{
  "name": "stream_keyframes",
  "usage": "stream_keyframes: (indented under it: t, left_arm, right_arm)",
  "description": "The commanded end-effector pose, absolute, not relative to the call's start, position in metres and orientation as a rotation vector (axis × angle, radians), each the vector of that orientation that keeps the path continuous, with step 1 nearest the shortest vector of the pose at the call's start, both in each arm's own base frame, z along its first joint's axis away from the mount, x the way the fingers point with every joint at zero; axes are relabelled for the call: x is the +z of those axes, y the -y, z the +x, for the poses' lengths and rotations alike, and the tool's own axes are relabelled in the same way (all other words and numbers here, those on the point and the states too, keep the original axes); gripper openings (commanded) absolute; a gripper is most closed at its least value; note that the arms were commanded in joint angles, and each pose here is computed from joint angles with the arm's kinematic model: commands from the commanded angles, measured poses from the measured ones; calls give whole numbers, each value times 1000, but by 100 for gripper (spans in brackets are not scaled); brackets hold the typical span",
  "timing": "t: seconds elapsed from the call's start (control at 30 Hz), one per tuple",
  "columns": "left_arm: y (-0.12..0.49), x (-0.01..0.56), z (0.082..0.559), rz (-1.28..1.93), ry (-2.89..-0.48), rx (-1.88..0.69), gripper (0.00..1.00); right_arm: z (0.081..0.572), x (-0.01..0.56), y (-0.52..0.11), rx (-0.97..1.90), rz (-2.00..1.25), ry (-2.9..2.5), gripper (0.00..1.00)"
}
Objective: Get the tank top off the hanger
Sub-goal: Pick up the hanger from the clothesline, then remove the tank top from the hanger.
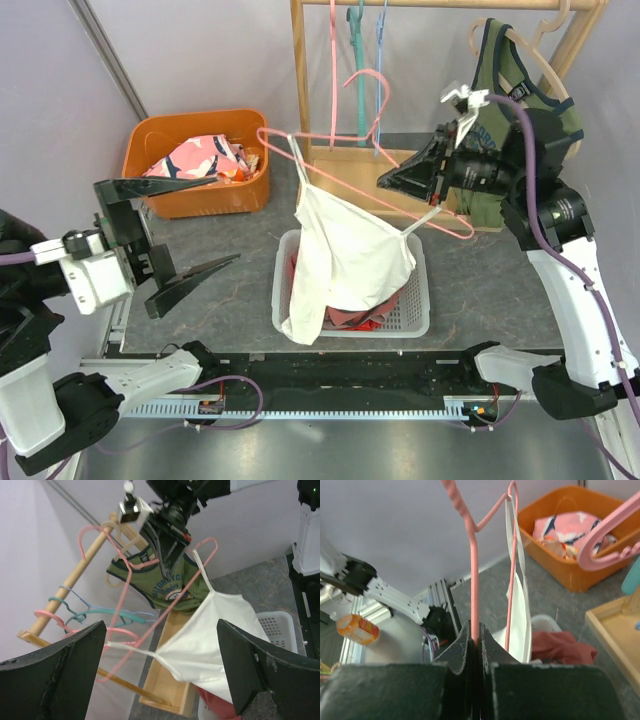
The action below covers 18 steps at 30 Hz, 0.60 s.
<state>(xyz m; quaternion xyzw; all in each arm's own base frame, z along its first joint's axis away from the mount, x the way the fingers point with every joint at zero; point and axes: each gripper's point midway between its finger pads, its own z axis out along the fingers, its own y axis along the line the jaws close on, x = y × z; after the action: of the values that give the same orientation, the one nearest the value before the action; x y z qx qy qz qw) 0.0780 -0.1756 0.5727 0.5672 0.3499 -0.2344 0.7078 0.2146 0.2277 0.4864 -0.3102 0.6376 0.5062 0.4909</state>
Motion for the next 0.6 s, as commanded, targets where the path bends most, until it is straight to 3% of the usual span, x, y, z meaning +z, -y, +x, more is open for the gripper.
stream_keyframes:
  t: [0.0,0.27,0.57]
  left_arm:
    - [176,599,71,1228,-722,-545,99]
    - [202,563,95,1295,-823,-620,99]
    - [200,489,106,1349,-1012,-629,99]
  right_arm:
    - [190,464,-232,1103,-909,-1570,0]
    - [155,418,-269,989,-1130,-1623,0]
    - [123,441,-258,1022,-1191,-1508,0]
